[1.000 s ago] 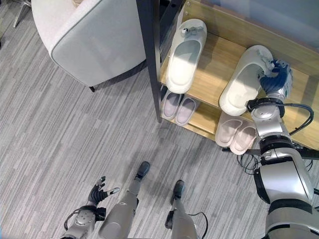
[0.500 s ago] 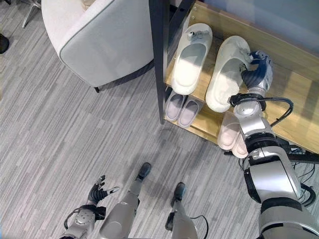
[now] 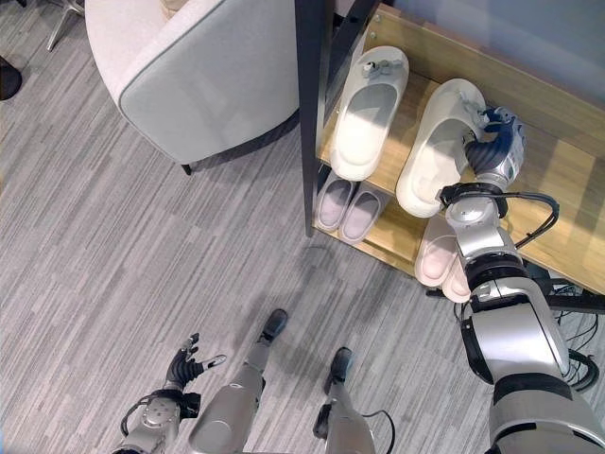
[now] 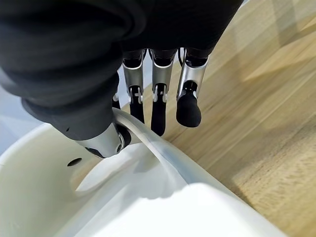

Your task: Arrange the slippers neatly on the shoe rack.

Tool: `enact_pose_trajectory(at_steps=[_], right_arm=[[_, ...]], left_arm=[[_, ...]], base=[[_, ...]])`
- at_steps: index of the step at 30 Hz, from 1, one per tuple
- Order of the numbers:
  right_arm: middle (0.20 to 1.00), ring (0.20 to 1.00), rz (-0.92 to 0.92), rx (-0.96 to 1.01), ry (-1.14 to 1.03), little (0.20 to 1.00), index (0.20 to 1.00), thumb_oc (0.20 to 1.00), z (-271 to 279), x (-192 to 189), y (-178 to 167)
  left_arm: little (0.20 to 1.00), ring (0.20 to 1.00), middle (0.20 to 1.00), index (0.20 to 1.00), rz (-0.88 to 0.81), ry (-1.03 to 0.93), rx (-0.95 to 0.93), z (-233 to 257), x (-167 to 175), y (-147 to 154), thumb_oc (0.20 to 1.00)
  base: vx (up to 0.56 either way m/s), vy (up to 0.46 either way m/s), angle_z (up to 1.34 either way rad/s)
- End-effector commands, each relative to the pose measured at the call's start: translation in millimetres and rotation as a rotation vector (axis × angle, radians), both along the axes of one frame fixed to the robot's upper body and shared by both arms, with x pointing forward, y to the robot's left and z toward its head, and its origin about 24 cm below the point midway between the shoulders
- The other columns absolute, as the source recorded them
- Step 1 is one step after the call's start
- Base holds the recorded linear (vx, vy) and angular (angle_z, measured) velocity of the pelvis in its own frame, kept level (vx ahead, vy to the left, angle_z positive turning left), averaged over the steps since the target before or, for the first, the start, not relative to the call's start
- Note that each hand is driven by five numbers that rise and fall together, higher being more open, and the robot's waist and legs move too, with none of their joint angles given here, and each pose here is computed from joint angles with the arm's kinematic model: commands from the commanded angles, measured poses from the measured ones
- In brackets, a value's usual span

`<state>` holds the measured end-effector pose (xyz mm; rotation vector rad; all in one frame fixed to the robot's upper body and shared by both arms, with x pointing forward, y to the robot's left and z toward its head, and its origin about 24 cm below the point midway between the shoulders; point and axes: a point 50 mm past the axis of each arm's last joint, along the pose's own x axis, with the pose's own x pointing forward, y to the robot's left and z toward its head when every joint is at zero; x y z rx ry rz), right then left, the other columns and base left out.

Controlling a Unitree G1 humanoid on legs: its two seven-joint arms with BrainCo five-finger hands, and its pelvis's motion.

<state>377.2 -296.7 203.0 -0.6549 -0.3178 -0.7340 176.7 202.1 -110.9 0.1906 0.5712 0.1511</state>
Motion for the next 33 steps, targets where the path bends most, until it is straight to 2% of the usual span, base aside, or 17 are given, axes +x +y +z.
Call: enact_pose_trajectory(at_steps=[1,11,12,13,25,27,29,33], right_arm=[[0.200,0.200,-0.002,-0.005,-0.130,0.200,0.200,0.200,33.3,-0.4,0.3],[0.200,0.200,-0.001,0.061,-0.127,0.200,0.200,0.200,33.7,3.2,0.7],[0.313,0.313,-0.007,0.079,-0.121,0.313,0.313,0.313,31.0,3.4,-0.6],[1.000,1.000,-0.011,0.100,-0.121,1.000,1.000,1.000,29.3,3.7,-1.3],[1.000,1.000,-0.019,0.197,-0.151,1.000,1.000,1.000,22.9,3.8,0.0],[1.000,1.000,0.016,0.268,-0.224,1.000,1.000,1.000,23.1,1.4,5.2],[1.000,1.000,0.013,0.348,-0.285,1.000,1.000,1.000,24.6,-5.0,-4.8],[1.000,1.000,0.018,0.329,-0.291,1.000,1.000,1.000,21.3,-9.3,-7.3]], left_arm=[[1.000,1.000,1.000,1.000,0.039,-0.012,0.014,0.7,5.2,4.3,1.000],[1.000,1.000,1.000,1.000,0.045,0.000,0.011,-1.0,4.0,5.6,1.000],[1.000,1.000,1.000,1.000,0.045,0.003,0.011,-1.3,4.0,5.8,1.000],[1.000,1.000,1.000,1.000,0.045,0.007,0.010,-1.9,3.3,5.6,1.000],[1.000,1.000,1.000,1.000,0.061,0.042,0.002,-6.8,-0.6,4.7,1.000],[1.000,1.000,1.000,1.000,0.082,0.069,-0.002,-10.8,-5.2,4.4,1.000],[1.000,1.000,1.000,1.000,0.111,0.101,-0.016,-15.7,-13.6,5.8,1.000],[1.000,1.000,1.000,1.000,0.132,0.157,-0.017,-23.3,-26.9,6.8,1.000]], base=[[0.00,0.000,0.00],[0.00,0.003,0.04],[0.00,0.000,0.00],[0.00,0.000,0.00],[0.00,0.002,0.01],[0.00,0.000,0.00],[0.00,0.000,0.00],[0.00,0.000,0.00]])
